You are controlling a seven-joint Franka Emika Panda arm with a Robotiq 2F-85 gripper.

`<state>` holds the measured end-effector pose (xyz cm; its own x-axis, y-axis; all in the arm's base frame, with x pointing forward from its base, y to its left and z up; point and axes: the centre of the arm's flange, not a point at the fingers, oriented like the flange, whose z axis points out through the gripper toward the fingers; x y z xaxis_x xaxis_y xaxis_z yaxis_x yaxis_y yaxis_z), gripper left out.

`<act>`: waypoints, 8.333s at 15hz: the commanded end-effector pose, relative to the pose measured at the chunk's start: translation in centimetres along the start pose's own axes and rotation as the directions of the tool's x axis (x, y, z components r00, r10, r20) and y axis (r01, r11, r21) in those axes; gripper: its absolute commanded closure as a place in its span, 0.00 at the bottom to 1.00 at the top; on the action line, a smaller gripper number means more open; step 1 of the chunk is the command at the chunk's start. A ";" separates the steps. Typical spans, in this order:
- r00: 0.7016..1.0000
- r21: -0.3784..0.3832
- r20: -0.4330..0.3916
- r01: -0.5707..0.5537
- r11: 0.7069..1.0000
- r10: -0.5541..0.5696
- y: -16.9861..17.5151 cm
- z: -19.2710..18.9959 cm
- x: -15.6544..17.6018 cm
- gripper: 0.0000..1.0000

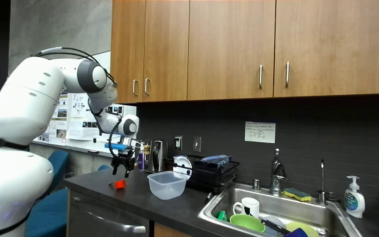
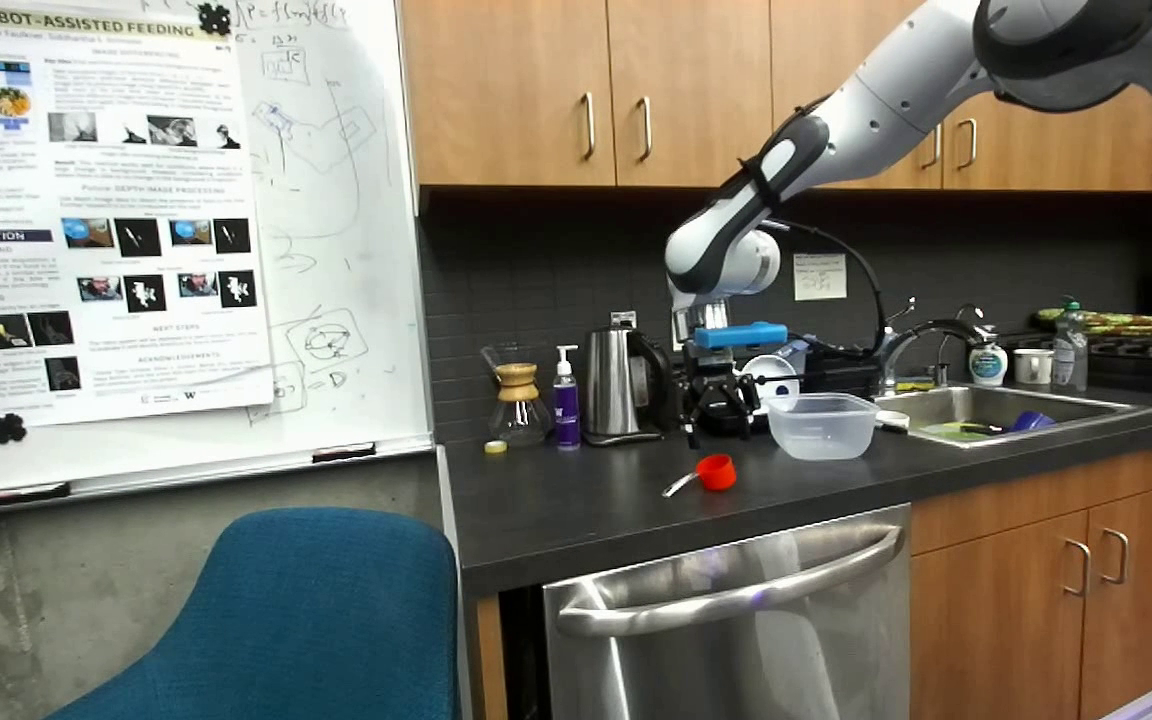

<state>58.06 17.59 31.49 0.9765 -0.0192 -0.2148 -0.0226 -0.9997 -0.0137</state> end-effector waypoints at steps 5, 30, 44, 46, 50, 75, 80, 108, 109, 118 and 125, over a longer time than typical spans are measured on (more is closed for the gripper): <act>0.990 -0.028 0.135 0.049 0.998 -0.045 -0.3 0.6 1.2 0.00; 0.984 -0.012 0.174 0.051 0.999 -0.048 0.2 1.5 2.0 0.00; 0.983 -0.005 0.184 0.018 1.000 -0.016 1.4 2.8 2.1 0.00; 0.983 -0.005 0.184 0.017 1.000 -0.016 1.4 2.8 2.1 0.00; 0.970 0.033 0.240 0.025 0.999 -0.032 1.9 3.6 2.3 0.00; 0.971 0.117 0.224 -0.111 0.987 0.083 5.4 4.2 2.9 0.00; 0.971 0.121 0.173 -0.188 0.975 0.166 7.7 3.8 2.9 0.00; 0.976 0.106 0.163 -0.162 0.981 0.144 7.3 4.6 4.2 0.55; 0.976 0.106 0.163 -0.162 0.981 0.144 7.3 4.6 4.2 0.55; 0.976 0.106 0.163 -0.162 0.981 0.144 7.3 4.7 4.2 0.55; 0.976 0.106 0.163 -0.162 0.981 0.144 7.3 4.7 4.2 0.55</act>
<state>60.97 10.31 25.92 0.9150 -0.1597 -0.3706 -0.2036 -0.9756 -0.0822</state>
